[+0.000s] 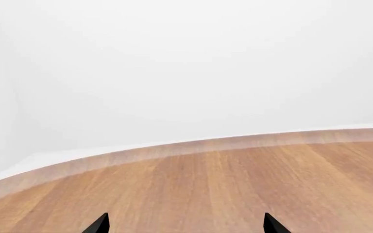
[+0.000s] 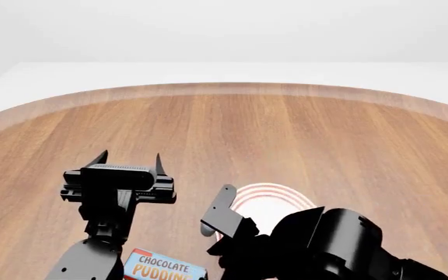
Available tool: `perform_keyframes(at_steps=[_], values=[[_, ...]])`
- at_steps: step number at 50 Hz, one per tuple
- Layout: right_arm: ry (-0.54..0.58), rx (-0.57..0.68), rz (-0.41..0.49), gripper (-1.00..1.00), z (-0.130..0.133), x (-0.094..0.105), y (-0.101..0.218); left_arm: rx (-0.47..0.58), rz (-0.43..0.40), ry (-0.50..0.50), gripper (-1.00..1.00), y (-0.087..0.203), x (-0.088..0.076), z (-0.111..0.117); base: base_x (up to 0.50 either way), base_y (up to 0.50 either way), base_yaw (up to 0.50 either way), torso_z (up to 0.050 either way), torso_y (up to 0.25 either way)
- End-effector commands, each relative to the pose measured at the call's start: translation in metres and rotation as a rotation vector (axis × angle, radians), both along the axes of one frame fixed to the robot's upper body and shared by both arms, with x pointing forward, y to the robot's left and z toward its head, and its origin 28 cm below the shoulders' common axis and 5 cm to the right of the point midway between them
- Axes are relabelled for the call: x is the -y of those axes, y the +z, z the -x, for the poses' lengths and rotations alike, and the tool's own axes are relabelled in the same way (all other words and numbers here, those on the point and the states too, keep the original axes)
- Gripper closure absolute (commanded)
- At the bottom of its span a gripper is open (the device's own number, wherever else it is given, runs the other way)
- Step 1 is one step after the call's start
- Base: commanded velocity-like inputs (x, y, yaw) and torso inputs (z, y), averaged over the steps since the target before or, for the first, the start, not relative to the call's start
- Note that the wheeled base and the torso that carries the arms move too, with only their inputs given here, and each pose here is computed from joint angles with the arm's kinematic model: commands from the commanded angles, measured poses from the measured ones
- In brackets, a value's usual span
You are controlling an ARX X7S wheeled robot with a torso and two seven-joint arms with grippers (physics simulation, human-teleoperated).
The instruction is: Put the chocolate pudding to the right of the plate.
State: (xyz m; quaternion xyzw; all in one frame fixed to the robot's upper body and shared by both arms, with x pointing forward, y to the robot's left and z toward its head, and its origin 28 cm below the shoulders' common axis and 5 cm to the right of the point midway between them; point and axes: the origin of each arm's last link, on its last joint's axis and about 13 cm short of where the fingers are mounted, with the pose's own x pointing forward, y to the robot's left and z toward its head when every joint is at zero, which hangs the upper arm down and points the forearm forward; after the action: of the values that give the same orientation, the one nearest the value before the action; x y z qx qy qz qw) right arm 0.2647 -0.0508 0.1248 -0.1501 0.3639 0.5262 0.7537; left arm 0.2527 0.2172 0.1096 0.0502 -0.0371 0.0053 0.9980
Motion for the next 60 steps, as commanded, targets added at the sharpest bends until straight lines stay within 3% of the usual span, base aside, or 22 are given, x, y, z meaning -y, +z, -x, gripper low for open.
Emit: perform_keyframes(at_steps=[1, 43, 44, 60], values=[[0.000, -0.019, 0.007, -1.00, -0.003, -0.001, -0.007, 0.001, 0.001, 0.000, -1.00, 0.000, 0.000, 0.001, 0.00, 0.00, 0.00, 0.000, 0.000], [0.043, -0.140, 0.080, -1.00, -0.007, -0.013, -0.050, 0.002, 0.004, -0.005, -1.00, -0.002, 0.001, 0.002, 0.00, 0.00, 0.00, 0.000, 0.000], [0.043, -0.142, 0.079, 1.00, -0.007, -0.013, -0.050, 0.001, 0.004, -0.005, -1.00, -0.001, 0.001, 0.002, 0.00, 0.00, 0.00, 0.000, 0.000], [0.058, -0.113, 0.073, 1.00, -0.004, -0.013, -0.046, 0.001, 0.004, -0.005, -1.00, -0.002, 0.001, 0.002, 0.00, 0.00, 0.00, 0.000, 0.000]])
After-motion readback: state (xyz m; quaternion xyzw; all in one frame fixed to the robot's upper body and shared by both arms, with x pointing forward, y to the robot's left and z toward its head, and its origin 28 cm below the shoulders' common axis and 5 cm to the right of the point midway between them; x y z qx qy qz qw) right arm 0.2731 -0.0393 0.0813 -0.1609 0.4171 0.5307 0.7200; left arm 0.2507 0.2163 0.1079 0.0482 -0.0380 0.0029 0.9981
